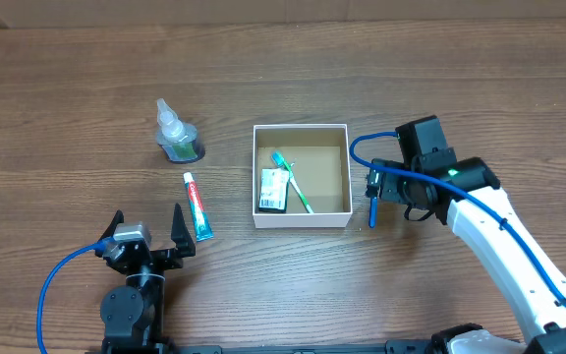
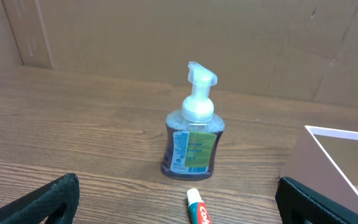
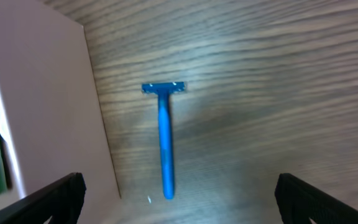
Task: Pack container
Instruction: 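Lower the right gripper onto the blue razor and grasp it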
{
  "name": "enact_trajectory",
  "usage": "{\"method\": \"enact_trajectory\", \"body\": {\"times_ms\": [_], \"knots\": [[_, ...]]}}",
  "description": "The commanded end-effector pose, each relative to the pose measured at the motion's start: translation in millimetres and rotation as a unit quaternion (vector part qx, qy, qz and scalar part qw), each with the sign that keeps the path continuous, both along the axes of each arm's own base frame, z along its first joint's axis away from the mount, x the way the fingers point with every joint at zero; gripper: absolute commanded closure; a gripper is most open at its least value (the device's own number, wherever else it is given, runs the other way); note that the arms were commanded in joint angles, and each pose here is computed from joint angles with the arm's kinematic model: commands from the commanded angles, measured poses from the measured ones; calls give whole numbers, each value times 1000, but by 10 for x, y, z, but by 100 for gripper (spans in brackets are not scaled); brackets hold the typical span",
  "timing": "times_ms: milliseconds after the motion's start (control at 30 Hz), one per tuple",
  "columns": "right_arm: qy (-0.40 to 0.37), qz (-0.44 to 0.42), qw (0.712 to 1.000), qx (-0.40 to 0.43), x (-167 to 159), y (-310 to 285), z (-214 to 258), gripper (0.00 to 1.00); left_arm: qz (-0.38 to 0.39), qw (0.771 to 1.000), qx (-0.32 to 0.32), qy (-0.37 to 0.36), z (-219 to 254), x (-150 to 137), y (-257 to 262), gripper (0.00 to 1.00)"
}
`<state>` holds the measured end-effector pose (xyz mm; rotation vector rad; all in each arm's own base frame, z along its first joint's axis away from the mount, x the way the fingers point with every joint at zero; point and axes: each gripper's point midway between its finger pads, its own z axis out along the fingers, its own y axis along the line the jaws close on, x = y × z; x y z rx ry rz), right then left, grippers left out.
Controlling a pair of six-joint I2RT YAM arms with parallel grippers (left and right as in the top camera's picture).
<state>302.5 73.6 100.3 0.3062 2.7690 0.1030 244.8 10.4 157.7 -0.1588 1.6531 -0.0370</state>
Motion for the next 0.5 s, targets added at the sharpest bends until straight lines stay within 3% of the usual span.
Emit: {"method": "enact_trajectory", "body": {"times_ms": [0,333,467], "knots": [[11,-12,1000,21,-56,34,-252,3,7,1000,-4,-5,8,-2,26,0],[39,-12,999,10,66,57,-740,7,7,1000,-4,-5,8,-2,26,0],[44,-15,999,0,88,33,-834,22,7,1000,-4,-5,8,-2,26,0]]}}
